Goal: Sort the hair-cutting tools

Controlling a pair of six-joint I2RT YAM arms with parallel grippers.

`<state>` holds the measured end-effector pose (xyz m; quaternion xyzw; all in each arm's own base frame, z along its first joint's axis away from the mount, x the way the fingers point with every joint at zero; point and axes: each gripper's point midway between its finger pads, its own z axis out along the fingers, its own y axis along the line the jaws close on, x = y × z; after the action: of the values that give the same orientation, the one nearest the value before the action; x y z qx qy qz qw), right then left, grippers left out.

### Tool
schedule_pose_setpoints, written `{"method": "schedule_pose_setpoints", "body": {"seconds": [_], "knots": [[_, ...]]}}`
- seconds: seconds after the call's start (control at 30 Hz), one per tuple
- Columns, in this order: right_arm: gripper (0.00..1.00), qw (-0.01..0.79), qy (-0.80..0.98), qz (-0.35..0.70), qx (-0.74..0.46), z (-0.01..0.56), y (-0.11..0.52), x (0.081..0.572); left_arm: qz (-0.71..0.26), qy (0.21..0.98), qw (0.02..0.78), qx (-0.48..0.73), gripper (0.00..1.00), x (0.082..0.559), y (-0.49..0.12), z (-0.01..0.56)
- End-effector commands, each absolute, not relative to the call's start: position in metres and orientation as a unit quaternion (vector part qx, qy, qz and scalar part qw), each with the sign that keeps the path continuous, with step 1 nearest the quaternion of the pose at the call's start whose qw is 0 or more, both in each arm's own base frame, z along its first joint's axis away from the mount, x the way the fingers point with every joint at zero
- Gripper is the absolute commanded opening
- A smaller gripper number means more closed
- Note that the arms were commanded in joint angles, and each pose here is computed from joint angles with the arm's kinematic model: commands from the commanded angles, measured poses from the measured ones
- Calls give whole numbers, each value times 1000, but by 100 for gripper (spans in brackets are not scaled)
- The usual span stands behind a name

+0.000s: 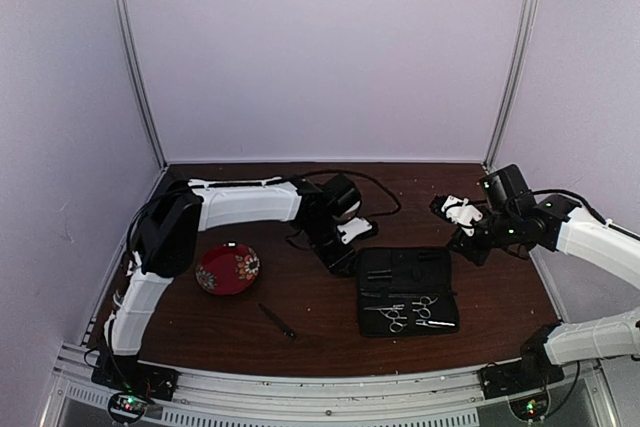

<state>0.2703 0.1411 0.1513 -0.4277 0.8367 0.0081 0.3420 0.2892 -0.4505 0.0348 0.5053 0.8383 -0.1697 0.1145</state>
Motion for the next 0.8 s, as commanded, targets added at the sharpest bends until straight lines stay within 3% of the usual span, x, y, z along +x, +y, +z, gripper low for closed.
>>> {"method": "schedule_pose_setpoints", "body": {"seconds": [0.0, 0.43, 0.77], "knots": [[24, 351, 837, -2, -421, 153, 137, 274, -187, 838, 124, 497, 39, 298, -461, 38], [24, 346, 838, -2, -422, 150, 137, 274, -186, 840, 126, 494, 34, 305, -464, 34], [24, 343, 838, 1, -424, 149, 138, 274, -193, 838, 120, 496, 18, 299, -459, 43]]}}
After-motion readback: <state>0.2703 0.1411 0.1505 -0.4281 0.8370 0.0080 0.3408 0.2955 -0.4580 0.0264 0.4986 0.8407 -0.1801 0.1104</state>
